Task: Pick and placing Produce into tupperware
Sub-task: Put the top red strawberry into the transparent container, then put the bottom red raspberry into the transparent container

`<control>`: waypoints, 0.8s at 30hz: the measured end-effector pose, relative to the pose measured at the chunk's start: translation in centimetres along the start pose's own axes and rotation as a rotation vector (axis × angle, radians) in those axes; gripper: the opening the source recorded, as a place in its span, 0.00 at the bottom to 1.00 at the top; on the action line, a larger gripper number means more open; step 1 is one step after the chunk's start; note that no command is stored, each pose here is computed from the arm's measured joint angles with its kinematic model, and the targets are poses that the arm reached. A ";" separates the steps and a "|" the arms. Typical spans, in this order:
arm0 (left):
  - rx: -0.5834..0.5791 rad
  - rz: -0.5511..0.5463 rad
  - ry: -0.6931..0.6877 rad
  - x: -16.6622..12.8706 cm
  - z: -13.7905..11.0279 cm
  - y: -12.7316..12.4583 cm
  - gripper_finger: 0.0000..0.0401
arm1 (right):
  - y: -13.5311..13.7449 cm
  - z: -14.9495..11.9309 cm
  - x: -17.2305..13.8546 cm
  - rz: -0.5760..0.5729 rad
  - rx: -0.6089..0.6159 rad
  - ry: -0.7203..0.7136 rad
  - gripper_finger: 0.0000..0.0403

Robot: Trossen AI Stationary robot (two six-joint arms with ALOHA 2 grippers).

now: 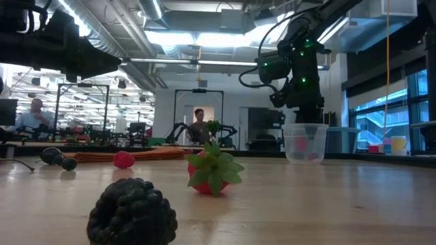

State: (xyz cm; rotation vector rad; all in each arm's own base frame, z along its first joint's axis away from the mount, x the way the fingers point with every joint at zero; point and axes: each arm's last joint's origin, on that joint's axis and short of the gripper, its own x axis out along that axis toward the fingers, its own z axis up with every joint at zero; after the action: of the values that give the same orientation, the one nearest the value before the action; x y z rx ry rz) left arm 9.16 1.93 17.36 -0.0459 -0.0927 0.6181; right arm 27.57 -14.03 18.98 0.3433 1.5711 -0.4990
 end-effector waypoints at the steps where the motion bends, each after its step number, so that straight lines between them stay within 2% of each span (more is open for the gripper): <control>1: 0.000 0.000 0.000 0.0 0.0 0.0 0.46 | 0.0 0.0 0.0 0.000 0.000 0.000 0.06; 13: 0.000 0.000 0.000 0.0 0.0 0.0 0.46 | -0.1 0.1 -0.6 -0.001 0.001 0.009 0.25; 18: 0.000 0.000 0.000 0.0 0.0 0.0 0.46 | -0.3 1.3 -4.2 0.003 0.038 -0.040 0.28; 22: 0.000 0.000 0.000 0.0 0.0 0.0 0.46 | -0.2 2.7 -8.3 0.018 0.077 -0.170 0.29; 24: 0.000 0.000 0.000 0.0 0.0 0.0 0.46 | 0.5 3.2 -10.4 0.035 0.058 -0.256 0.29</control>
State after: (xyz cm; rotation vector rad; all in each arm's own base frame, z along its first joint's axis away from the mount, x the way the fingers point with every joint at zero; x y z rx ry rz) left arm 9.16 1.93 17.36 -0.0455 -0.0926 0.6182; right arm 31.28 -14.40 29.27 0.3364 1.3029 -0.5406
